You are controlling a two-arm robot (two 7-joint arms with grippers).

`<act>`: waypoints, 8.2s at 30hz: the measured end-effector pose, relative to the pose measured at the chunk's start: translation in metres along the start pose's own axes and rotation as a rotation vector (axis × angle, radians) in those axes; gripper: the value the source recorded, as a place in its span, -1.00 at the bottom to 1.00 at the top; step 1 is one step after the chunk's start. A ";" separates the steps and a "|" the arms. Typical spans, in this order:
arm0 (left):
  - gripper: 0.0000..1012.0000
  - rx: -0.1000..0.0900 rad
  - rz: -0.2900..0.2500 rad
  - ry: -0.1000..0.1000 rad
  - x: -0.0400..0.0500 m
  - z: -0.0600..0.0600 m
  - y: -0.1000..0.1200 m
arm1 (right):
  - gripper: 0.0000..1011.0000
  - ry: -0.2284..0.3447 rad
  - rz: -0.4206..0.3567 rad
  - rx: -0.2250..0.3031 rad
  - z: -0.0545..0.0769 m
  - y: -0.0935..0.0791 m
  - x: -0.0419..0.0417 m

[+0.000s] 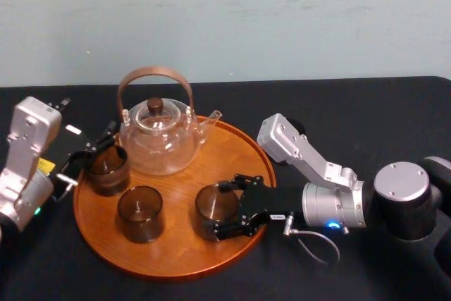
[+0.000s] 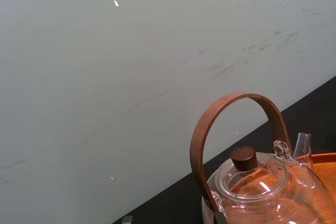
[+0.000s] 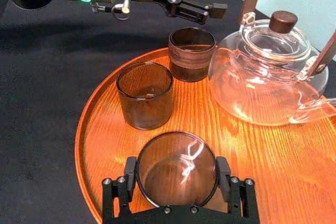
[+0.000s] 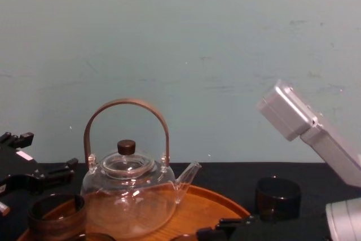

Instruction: Pick up the glass from the table and place it on the tray.

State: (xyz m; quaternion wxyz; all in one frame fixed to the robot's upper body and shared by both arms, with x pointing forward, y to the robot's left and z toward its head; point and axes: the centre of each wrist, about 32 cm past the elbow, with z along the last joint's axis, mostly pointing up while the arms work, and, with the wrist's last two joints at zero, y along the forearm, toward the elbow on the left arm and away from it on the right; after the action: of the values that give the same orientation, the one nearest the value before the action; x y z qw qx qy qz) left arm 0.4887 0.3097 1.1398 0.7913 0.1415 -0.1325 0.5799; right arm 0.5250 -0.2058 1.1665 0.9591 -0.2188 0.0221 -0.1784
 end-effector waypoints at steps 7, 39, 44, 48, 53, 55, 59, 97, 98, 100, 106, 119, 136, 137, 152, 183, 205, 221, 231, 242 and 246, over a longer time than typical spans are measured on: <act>0.98 0.000 0.000 0.000 0.0000 0.000 0.000 | 0.98 0.001 0.000 0.000 0.000 0.000 0.0002; 0.98 0.000 0.000 0.000 0.0000 0.000 0.000 | 0.98 0.015 0.010 -0.011 -0.010 -0.045 -0.0020; 0.98 0.000 0.000 0.000 0.0000 0.000 0.000 | 0.98 0.007 -0.004 -0.007 -0.013 -0.064 -0.0033; 0.98 0.000 0.000 0.000 0.0000 0.000 0.000 | 0.98 0.004 -0.041 0.020 -0.014 -0.081 -0.0036; 0.98 0.000 0.000 0.000 0.0000 0.000 0.000 | 0.98 0.018 -0.122 0.077 -0.016 -0.099 -0.0034; 0.98 0.000 0.000 0.000 0.0000 0.000 0.000 | 0.98 0.025 -0.150 0.091 -0.016 -0.103 -0.0034; 0.98 0.000 0.000 0.000 0.0000 0.000 0.000 | 0.98 0.049 -0.226 0.113 -0.017 -0.109 -0.0039; 0.98 0.000 0.000 0.000 0.0000 0.000 0.000 | 0.98 0.233 -0.488 -0.066 -0.007 -0.063 0.0360; 0.98 0.000 0.000 0.000 0.0000 0.000 0.000 | 0.98 0.233 -0.488 -0.066 -0.007 -0.063 0.0360; 0.98 0.000 0.000 0.000 0.0000 0.000 0.000 | 0.98 0.232 -0.486 -0.071 -0.007 -0.058 0.0394; 0.98 0.000 0.000 0.000 0.0000 0.000 0.000 | 0.98 0.237 -0.491 -0.078 -0.006 -0.047 0.0485; 0.98 0.000 0.000 0.000 0.0000 0.000 0.000 | 0.98 0.251 -0.498 -0.091 -0.006 -0.032 0.0589; 0.98 0.000 0.000 0.000 0.0000 0.000 0.000 | 0.98 0.259 -0.507 -0.100 -0.003 -0.023 0.0651; 0.98 0.000 0.000 0.000 0.0000 0.000 0.000 | 0.98 0.259 -0.511 -0.101 -0.003 -0.022 0.0653; 0.98 0.000 0.000 0.000 0.0000 0.000 0.000 | 0.98 0.257 -0.514 -0.102 -0.003 -0.022 0.0655; 0.98 0.000 0.000 0.000 0.0000 0.000 0.000 | 0.78 0.238 -0.494 -0.051 0.014 -0.042 0.0629; 0.98 0.000 0.000 0.000 0.0000 0.000 0.000 | 0.78 0.112 -0.369 0.004 0.052 -0.043 0.0546; 0.98 0.000 0.000 0.000 0.0000 0.000 0.000 | 0.78 0.105 -0.264 0.005 0.050 -0.006 0.0484; 0.98 0.000 0.000 0.000 0.0000 0.000 0.000 | 0.78 0.136 -0.254 -0.021 0.035 0.006 0.0497; 0.98 0.000 0.000 0.000 0.0000 0.000 0.000 | 0.78 0.159 -0.251 -0.045 0.023 0.014 0.0497; 0.98 0.000 0.000 0.000 0.0000 0.000 0.000 | 0.78 0.162 -0.252 -0.048 0.020 0.015 0.0495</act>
State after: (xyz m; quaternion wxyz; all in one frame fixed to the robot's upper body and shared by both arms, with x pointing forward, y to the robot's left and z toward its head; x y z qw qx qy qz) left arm 0.4886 0.3097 1.1398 0.7913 0.1415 -0.1325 0.5799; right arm 0.5786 -0.2025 1.1801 0.9186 -0.2277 0.0761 -0.3139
